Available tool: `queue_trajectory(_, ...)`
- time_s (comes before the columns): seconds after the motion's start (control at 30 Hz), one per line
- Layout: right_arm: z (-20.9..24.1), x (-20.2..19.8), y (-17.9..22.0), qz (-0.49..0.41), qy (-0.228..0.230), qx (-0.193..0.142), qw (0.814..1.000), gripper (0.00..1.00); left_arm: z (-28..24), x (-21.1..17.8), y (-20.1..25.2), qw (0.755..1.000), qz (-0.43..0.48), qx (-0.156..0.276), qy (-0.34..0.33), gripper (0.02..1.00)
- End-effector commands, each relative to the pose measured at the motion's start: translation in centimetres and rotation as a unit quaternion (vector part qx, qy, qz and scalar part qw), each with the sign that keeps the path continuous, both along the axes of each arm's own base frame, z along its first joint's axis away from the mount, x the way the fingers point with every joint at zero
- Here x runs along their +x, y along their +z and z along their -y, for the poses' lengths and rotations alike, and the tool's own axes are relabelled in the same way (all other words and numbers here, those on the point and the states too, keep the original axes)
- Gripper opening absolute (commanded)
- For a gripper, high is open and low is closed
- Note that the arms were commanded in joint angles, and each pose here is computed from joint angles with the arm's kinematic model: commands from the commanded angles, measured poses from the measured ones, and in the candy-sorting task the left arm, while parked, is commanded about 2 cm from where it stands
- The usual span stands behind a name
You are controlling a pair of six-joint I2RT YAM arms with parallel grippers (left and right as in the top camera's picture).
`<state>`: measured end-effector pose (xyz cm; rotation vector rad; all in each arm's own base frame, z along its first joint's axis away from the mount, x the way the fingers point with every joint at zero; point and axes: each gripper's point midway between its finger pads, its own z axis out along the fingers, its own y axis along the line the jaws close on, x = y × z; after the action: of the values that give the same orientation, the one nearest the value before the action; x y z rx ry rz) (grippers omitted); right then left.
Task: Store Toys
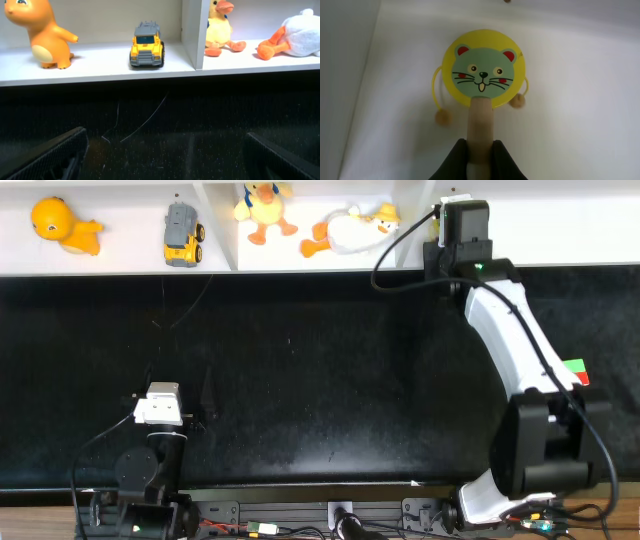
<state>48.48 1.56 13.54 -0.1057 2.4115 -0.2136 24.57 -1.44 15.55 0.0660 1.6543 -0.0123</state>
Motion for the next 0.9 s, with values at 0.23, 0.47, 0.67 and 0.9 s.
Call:
queue_trajectory(0.23,-1.1,3.2,-0.1,0.028,0.018,0.02,0.999,0.062,-0.3,0.0,0.1,1.0,0.004,0.002,0.006,0.998)
queue_trajectory(0.47,-1.3,3.1,0.1,0.028,0.022,0.024,0.999,0.413,-0.3,0.0,0.1,1.0,0.004,0.002,0.006,0.996)
queue_trajectory(0.67,-1.1,2.1,1.8,0.031,0.02,0.023,0.999,0.684,-0.3,0.0,0.1,1.0,0.004,0.002,0.006,0.998)
queue_trajectory(0.9,1.6,-2.7,3.7,0.007,-0.023,-0.027,0.999,0.996,-0.3,0.0,0.1,1.0,0.004,0.002,0.006,0.998)
